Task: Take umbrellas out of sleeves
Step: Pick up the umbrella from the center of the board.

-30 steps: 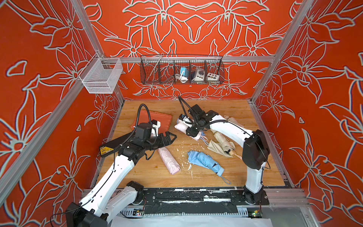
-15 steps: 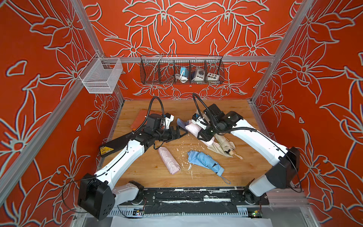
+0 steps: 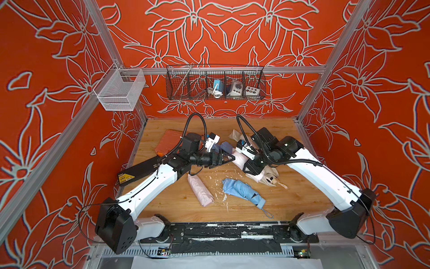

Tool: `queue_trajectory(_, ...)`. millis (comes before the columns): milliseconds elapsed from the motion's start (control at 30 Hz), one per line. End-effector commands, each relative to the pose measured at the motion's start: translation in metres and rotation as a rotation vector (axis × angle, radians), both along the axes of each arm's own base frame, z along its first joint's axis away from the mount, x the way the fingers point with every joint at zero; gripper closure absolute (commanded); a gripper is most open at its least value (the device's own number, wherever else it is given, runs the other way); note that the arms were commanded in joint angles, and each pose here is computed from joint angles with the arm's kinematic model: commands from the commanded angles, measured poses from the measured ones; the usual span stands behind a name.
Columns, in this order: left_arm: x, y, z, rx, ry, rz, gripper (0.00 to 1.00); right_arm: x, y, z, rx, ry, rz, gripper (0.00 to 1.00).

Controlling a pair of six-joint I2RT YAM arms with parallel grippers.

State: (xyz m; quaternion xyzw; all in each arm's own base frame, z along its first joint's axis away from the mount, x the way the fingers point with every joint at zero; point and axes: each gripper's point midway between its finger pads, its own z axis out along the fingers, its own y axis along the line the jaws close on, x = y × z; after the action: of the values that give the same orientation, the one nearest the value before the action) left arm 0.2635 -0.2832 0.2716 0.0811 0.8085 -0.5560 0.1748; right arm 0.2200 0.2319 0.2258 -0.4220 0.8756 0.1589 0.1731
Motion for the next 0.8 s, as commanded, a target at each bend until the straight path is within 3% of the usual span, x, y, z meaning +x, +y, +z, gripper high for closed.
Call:
queue_trajectory(0,0.004,-0.008,0.011,-0.028,-0.013,-0.023,0.05,-0.002,0.008,0.014,0.065,-0.016,-0.001,0.65)
queue_trajectory(767,0.009,-0.02,0.003,-0.022,0.019,-0.032,0.11,-0.008,0.039,0.029,0.159,-0.021,0.063,0.67)
